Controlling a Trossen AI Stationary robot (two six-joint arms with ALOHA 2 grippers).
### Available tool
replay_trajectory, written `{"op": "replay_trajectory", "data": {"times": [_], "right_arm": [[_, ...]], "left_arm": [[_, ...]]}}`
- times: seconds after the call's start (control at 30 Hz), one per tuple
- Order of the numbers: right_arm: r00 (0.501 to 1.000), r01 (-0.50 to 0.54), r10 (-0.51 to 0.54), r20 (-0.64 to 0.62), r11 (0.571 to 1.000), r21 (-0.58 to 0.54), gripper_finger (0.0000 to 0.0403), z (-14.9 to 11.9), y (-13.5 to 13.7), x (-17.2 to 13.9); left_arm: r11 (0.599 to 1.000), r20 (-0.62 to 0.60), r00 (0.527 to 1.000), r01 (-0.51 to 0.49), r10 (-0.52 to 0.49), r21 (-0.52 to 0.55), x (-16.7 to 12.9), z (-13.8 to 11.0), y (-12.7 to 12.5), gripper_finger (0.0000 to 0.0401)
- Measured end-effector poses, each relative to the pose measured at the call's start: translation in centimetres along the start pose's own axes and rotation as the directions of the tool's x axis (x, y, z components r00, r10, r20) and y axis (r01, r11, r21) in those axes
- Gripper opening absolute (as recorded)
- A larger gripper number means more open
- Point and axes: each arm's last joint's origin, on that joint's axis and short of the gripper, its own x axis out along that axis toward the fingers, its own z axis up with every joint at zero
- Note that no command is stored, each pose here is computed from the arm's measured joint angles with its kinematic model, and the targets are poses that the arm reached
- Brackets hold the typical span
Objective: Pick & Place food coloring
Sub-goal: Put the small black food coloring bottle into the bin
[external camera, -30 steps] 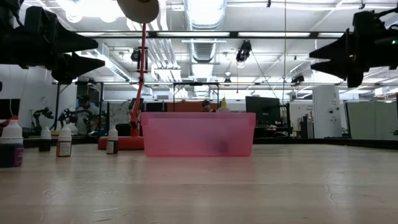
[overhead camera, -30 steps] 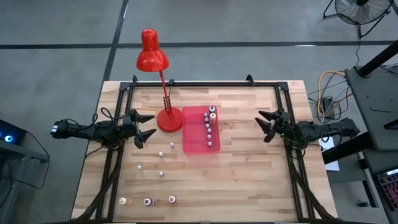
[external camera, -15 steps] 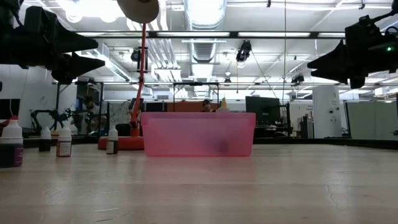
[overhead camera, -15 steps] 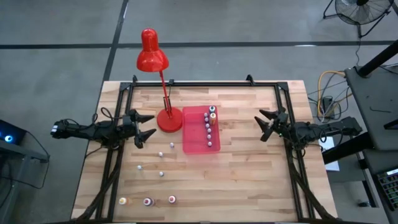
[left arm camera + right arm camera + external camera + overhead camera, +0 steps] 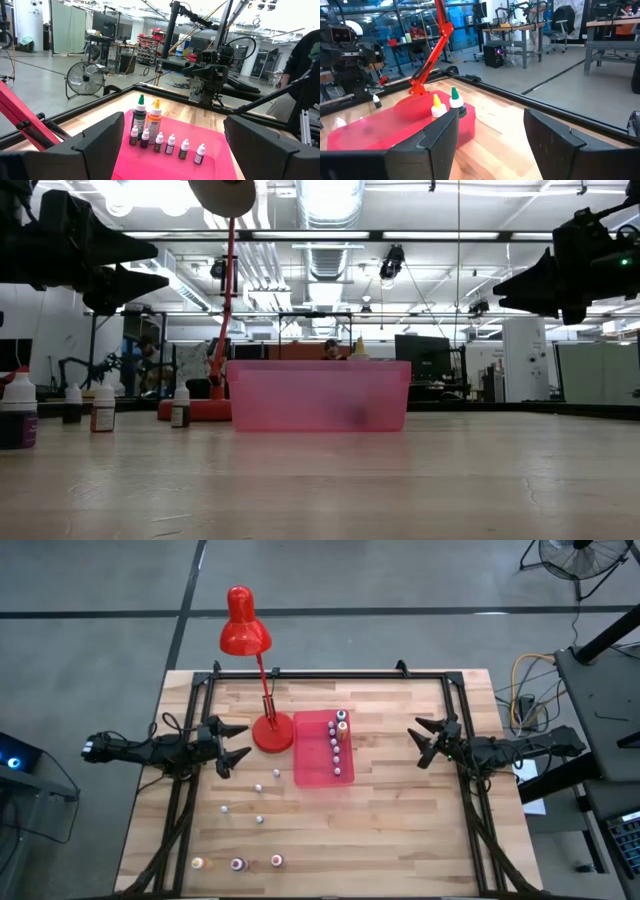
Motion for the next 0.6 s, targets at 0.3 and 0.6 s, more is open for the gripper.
{"op": "replay_trajectory", "data": {"times": [0.3,0.6], "right_arm": [[1.000,-0.001,0.001,0.000,1.000,0.001,0.0215,0.00,0.01,0.00],[1.000,-0.001,0.001,0.000,1.000,0.001,0.0215,0.01,0.01,0.00]], "left_arm": [[0.993,0.033,0.999,0.008,-0.005,-0.118,-0.01,0.35,-0.05,0.0314],[0.924,0.035,0.999,0.018,-0.005,-0.383,-0.01,0.37,-0.06,0.0314]]}}
